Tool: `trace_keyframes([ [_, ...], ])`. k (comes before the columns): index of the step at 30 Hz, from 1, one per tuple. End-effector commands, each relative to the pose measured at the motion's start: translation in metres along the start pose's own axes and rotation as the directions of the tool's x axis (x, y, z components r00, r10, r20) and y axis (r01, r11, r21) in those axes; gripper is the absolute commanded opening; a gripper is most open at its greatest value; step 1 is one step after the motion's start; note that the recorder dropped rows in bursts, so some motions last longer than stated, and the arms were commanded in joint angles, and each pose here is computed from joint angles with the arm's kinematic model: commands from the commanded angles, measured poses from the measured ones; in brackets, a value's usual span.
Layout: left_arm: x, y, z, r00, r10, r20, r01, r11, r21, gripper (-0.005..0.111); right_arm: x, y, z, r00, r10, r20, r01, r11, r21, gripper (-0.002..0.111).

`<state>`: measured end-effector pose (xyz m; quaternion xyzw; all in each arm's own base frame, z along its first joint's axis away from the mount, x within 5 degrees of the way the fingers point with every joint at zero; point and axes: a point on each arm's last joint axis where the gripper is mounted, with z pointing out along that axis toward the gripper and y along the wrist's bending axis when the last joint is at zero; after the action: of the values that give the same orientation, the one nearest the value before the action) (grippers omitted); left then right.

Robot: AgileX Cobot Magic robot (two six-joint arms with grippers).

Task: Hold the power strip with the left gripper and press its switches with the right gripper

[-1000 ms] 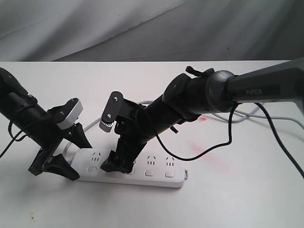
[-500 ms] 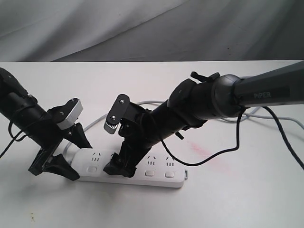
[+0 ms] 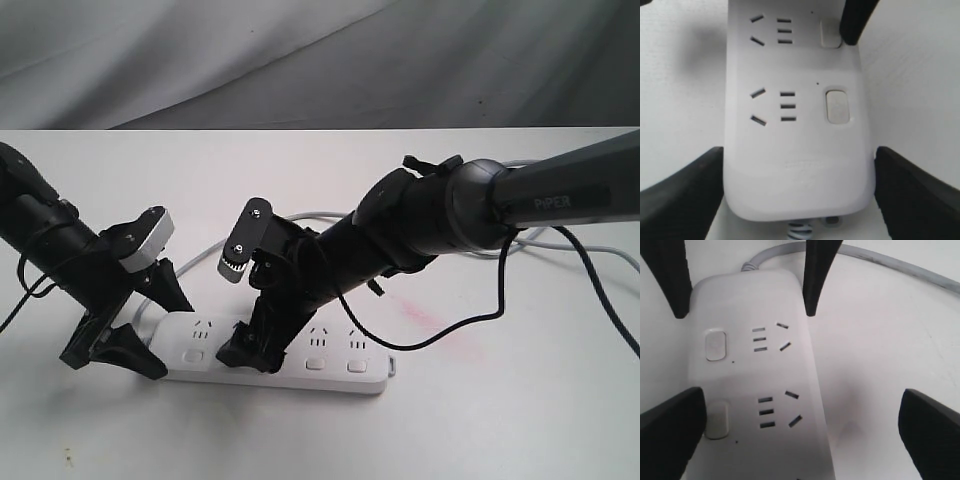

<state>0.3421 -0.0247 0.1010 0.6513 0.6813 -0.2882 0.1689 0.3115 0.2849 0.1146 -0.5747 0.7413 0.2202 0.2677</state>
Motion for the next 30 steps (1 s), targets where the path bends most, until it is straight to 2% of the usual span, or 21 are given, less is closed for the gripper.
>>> trace_keyframes([
  [1,-0.003,0.0,0.001,1.0,0.005,0.007,-0.005,1.0,0.002,0.054,0.003,-0.005,-0.001,1.0,-0.026,-0.014,0.027,0.997,0.067,0.094],
  [10,-0.003,0.0,0.001,1.0,0.005,0.007,-0.005,1.0,0.002,0.054,-0.012,-0.003,-0.017,0.998,-0.039,0.041,0.036,0.997,0.071,0.094],
  [21,-0.003,0.0,0.001,1.0,0.005,0.007,-0.005,1.0,0.002,0.054,-0.012,-0.002,-0.017,0.998,-0.045,0.04,0.043,0.997,0.061,0.094],
  [25,-0.003,0.0,0.001,1.0,0.005,0.007,-0.005,1.0,0.002,0.054,0.003,0.001,0.001,1.0,-0.029,-0.003,0.029,1.0,0.005,0.094],
  [30,-0.003,0.0,0.001,1.0,0.005,0.007,-0.005,1.0,0.002,0.054,0.007,-0.002,0.005,0.999,-0.045,-0.025,0.046,0.998,0.031,0.094],
])
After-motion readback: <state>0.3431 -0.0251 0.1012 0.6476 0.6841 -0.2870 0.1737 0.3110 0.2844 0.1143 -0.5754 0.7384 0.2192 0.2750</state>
